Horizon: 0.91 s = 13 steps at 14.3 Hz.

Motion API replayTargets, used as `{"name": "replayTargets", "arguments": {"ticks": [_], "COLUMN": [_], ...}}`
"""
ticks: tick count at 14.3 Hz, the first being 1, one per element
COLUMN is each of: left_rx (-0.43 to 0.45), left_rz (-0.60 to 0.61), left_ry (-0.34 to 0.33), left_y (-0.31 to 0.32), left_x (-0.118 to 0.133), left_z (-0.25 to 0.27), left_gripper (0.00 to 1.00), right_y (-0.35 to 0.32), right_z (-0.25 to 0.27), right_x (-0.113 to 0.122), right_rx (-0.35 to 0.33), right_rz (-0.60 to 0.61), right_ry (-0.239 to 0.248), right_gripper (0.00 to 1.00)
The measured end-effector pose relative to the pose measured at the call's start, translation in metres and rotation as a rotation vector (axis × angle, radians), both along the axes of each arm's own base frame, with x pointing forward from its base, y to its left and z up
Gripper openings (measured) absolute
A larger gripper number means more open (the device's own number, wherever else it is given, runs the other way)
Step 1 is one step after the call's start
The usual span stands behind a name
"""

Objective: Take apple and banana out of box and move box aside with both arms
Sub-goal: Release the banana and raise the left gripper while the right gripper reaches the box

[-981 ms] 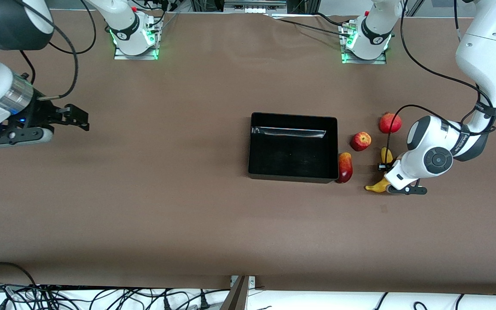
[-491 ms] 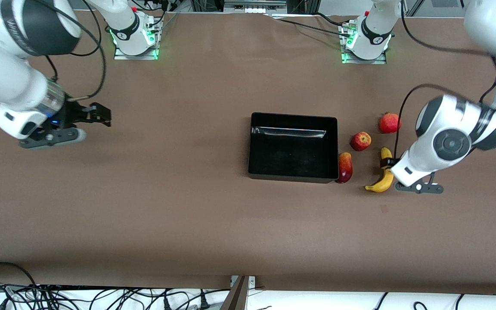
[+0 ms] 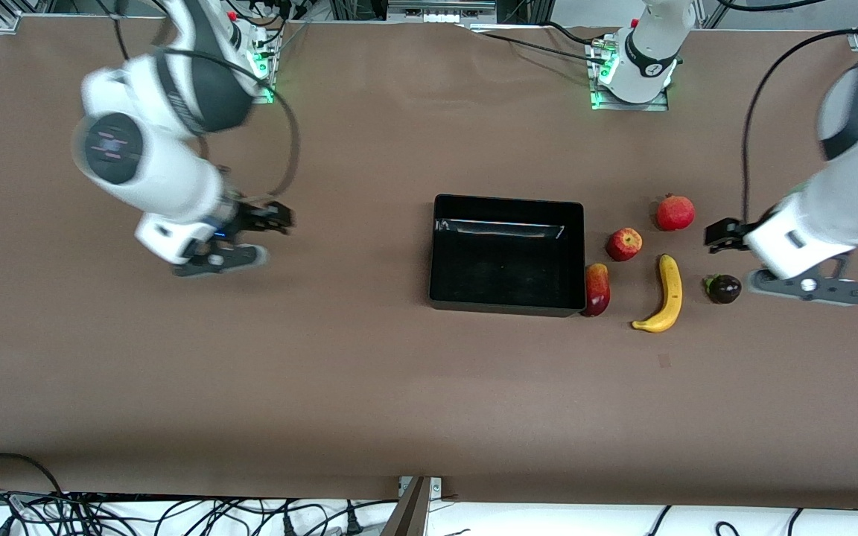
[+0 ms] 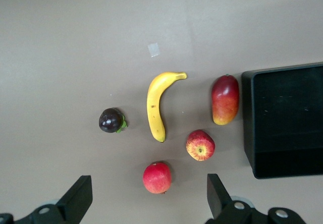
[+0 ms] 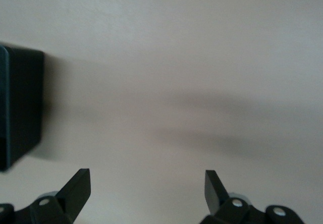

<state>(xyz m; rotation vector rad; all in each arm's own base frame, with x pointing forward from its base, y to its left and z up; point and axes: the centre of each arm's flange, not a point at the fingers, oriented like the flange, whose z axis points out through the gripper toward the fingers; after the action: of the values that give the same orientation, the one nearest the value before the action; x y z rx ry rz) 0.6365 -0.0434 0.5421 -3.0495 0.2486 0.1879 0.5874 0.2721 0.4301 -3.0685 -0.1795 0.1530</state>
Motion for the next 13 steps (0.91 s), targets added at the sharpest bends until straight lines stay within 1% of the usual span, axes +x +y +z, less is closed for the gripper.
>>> {"name": "replayTargets", "arguments": {"ticks": [2,4,6,7,9,11,13], "left_rx": [-0.013,-0.039,-0.032,-0.028,-0.041,-0.045,-0.045], "left_rz": [0.053,0.115,0.148,0.155,0.163,0.17,0.183], "left_ry": [-0.026,-0.044,-0.054,-0.054,-0.08,-0.127,-0.133], "left_y": [0.02,0.032,0.04,0.041,0.039,0.044,0.048], "left_x": [-0.009,-0.029,-0.052,-0.062,-0.075,-0.083,-0.09], "left_z": [0.027,0.058,0.075,0.077,0.072,0.064,0.061], "left_gripper": [1.0,1.0,1.0,1.0,1.0,1.0,1.0], "right_y": [0.058,0.111,0.153,0.173,0.208,0.232,0.243], "right_z": [-0.032,-0.062,-0.086,-0.096,-0.119,-0.145,-0.168], "right_x": [-0.012,-0.029,-0.044,-0.05,-0.063,-0.073,-0.078], "right_rx": [-0.001,0.005,0.023,0.033,0.046,0.056,0.051], "right_rz": [-0.069,-0.118,-0.163,-0.184,-0.222,-0.252,-0.268], "right_ry": [-0.025,-0.05,-0.08,-0.092,-0.107,-0.119,-0.127], "right_gripper": [1.0,1.0,1.0,1.0,1.0,1.0,1.0]}}
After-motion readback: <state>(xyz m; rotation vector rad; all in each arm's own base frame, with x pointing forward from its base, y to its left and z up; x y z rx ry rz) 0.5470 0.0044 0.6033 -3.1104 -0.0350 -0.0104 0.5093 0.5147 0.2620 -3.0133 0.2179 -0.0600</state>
